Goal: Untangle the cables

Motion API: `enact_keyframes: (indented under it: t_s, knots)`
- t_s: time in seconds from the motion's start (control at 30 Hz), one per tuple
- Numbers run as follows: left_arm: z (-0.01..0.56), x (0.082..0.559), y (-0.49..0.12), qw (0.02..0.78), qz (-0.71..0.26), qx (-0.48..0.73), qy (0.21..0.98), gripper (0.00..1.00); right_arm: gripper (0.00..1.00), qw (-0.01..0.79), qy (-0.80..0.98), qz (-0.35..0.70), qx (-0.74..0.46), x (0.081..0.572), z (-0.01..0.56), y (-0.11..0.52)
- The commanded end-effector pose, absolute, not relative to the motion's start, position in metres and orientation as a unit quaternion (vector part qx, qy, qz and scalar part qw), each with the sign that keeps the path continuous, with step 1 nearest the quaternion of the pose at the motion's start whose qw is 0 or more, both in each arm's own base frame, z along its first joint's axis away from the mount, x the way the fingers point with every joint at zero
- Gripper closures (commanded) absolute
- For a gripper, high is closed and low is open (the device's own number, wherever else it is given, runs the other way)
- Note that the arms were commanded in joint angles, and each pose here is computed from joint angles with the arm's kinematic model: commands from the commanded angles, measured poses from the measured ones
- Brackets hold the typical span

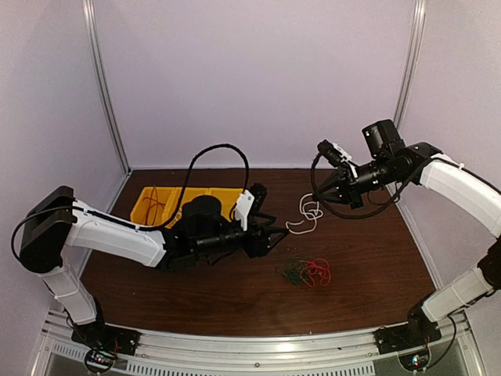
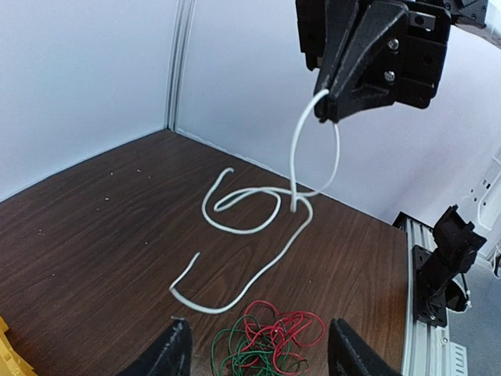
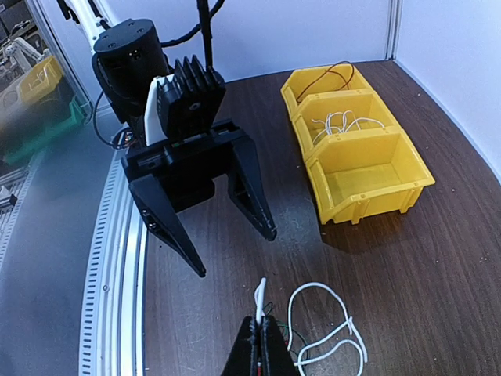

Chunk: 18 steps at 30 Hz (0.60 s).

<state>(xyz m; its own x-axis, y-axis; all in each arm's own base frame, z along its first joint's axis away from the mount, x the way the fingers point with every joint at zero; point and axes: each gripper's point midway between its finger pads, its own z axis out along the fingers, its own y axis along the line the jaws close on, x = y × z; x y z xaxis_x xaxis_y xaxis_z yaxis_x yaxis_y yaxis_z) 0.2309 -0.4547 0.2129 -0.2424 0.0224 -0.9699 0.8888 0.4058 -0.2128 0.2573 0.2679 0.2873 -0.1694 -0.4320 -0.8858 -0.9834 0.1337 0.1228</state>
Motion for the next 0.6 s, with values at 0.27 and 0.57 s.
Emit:
enact_keyframes:
  t_s: [0.27,0.57]
  knots:
    - [0.257,0.226,-0.491,0.476,-0.524,0.342,0.618,0.55,1.00,0.345,0.646,0.384,-0.562,0.240,0.278,0.286]
    - [0.256,0.233,-0.492,0.471,-0.530,0.333,0.622,0.94,1.00,0.343,0.645,0.382,-0.566,0.238,0.275,0.288]
